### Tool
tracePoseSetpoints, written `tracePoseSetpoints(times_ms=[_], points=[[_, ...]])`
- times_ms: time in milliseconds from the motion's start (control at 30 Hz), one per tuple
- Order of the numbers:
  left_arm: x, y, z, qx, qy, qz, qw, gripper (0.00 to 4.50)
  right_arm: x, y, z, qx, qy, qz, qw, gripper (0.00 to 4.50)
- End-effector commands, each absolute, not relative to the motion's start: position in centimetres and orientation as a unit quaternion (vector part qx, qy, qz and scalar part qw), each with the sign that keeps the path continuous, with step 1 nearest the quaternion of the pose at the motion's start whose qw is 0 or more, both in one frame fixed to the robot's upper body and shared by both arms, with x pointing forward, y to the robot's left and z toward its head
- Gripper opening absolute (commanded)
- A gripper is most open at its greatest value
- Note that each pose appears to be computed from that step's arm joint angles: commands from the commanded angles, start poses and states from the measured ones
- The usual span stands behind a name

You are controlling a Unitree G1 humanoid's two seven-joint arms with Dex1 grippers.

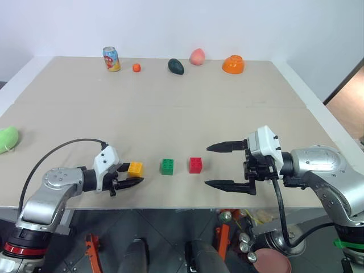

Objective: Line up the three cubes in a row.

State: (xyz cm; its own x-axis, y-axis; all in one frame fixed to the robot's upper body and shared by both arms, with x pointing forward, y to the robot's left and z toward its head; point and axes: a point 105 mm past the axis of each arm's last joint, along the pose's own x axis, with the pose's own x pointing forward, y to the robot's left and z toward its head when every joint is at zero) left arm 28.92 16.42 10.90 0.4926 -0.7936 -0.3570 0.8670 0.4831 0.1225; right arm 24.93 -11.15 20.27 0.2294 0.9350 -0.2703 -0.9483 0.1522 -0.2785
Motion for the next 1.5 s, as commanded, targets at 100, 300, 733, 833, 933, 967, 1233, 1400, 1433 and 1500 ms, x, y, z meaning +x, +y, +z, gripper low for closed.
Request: tracePoseSetpoints(times_ms=[100, 300, 733, 833, 933, 967, 1233, 1400, 1433, 1500], points=[[29.7, 17.0, 11.7, 0.152, 0.108, -0.483, 0.855, 1.91, 24.8, -11.5, 21.1, -0.208, 0.002, 0.620, 0.756, 4.50], [31.4, 17.5, 11.8, 0.158, 0.103, -0.482, 0.855, 1.91, 25.3, -12.4, 20.5, -0.208, 0.019, 0.605, 0.768, 4.50], [32.5, 16.2, 11.5, 0.148, 0.097, -0.501, 0.847, 1.91, 25.7, -13.4, 19.8, -0.210, 0.032, 0.584, 0.784, 4.50], [32.3, 15.8, 11.4, 0.136, 0.097, -0.505, 0.847, 1.91, 25.7, -13.4, 19.8, -0.210, 0.032, 0.583, 0.785, 4.50], [31.9, 15.5, 11.4, 0.129, 0.098, -0.505, 0.848, 1.91, 25.7, -13.4, 19.7, -0.208, 0.033, 0.582, 0.786, 4.50], [31.9, 15.5, 11.4, 0.130, 0.099, -0.504, 0.848, 1.91, 25.7, -13.4, 19.6, -0.207, 0.033, 0.582, 0.786, 4.50], [31.2, 15.6, 11.4, 0.132, 0.109, -0.506, 0.846, 1.91, 26.0, -13.0, 19.5, -0.204, 0.032, 0.585, 0.784, 4.50], [31.0, 16.1, 10.6, 0.147, 0.119, -0.502, 0.844, 1.91, 26.0, -13.0, 19.4, -0.204, 0.032, 0.586, 0.784, 4.50], [30.9, 16.1, 10.6, 0.148, 0.120, -0.501, 0.844, 1.91, 26.0, -13.0, 19.4, -0.204, 0.032, 0.586, 0.784, 4.50], [30.9, 16.3, 10.2, 0.159, 0.124, -0.501, 0.842, 1.91, 26.0, -13.0, 19.4, -0.204, 0.031, 0.586, 0.784, 4.50]])
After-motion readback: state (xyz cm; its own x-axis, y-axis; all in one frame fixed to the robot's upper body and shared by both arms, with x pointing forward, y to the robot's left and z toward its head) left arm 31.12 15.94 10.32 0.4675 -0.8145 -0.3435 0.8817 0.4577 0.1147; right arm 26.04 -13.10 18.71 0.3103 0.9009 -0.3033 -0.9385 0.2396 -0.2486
